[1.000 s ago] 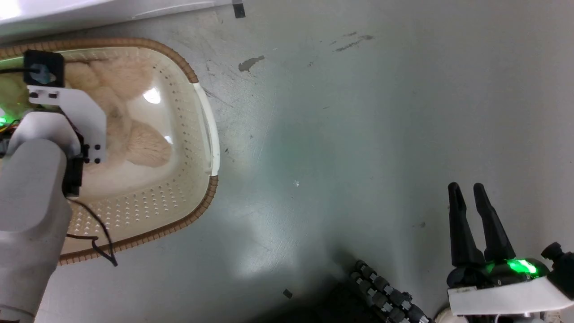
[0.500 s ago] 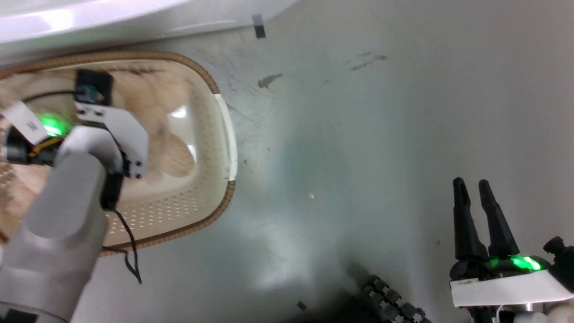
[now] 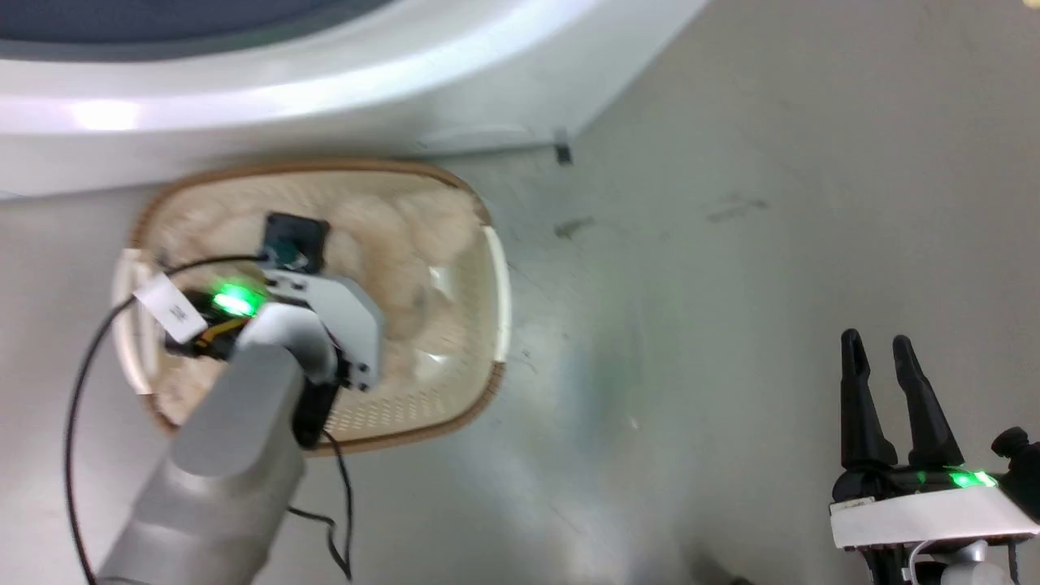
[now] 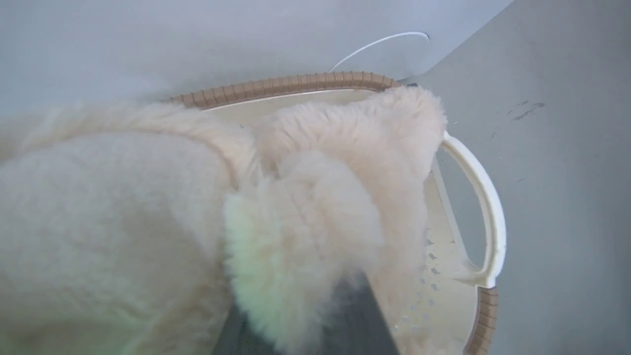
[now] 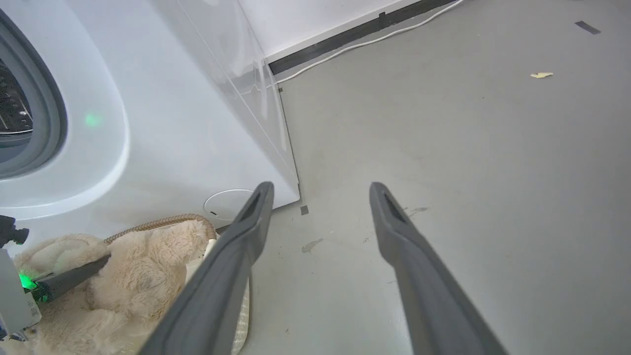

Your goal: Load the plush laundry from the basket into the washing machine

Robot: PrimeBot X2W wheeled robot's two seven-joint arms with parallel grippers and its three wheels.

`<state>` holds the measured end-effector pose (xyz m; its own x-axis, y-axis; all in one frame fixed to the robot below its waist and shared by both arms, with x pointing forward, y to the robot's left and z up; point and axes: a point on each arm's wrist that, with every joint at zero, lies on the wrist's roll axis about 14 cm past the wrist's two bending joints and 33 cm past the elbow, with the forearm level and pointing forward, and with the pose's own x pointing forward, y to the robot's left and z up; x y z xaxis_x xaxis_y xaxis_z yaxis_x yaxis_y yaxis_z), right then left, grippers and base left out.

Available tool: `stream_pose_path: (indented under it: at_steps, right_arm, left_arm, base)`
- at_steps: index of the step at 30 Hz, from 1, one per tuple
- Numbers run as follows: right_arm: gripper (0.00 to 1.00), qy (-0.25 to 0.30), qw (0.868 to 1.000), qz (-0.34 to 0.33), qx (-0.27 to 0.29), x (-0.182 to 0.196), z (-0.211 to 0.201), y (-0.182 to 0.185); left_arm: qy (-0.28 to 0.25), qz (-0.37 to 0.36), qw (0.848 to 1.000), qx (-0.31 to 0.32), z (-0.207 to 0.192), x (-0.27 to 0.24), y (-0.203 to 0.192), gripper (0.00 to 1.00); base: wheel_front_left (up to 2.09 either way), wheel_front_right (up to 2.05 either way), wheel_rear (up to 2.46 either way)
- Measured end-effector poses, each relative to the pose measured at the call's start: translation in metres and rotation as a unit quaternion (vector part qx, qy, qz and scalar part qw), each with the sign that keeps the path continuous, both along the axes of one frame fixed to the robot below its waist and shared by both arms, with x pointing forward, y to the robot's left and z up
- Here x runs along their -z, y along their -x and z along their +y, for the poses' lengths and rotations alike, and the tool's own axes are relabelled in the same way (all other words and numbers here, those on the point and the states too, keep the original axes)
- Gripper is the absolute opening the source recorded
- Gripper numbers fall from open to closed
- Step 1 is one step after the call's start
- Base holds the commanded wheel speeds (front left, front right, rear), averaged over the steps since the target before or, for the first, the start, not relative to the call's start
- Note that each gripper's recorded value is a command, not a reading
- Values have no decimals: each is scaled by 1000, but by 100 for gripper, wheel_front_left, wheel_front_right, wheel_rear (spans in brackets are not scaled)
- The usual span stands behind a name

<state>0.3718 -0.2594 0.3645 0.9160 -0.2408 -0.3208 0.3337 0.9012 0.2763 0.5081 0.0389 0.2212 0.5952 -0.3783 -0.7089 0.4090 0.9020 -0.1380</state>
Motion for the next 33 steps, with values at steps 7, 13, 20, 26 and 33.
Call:
stream_pose_path:
  at_steps: [7,13,20,26,33]
  right_arm:
    - [100,6,999,-33,-25,-20,11,-8]
    - [100,9,997,-60,-50,-40,25,-7]
    - [100,9,994,-81,-68,-56,35,-3]
    - [100,7,992,-98,-80,-68,43,1]
    - [100,7,991,-100,-86,-69,46,4]
  left_arm:
    - [49,-42,997,-36,4,-54,11,0]
    - [101,-114,984,-97,18,-117,17,0]
    - [137,-178,963,-152,38,-165,29,0]
    - [163,-267,930,-191,62,-226,28,0]
    - [178,-334,902,-205,75,-273,19,0]
  base:
    - [0,0,0]
    - [0,0,0]
    - [0,0,0]
    - [0,0,0]
    - [0,0,0]
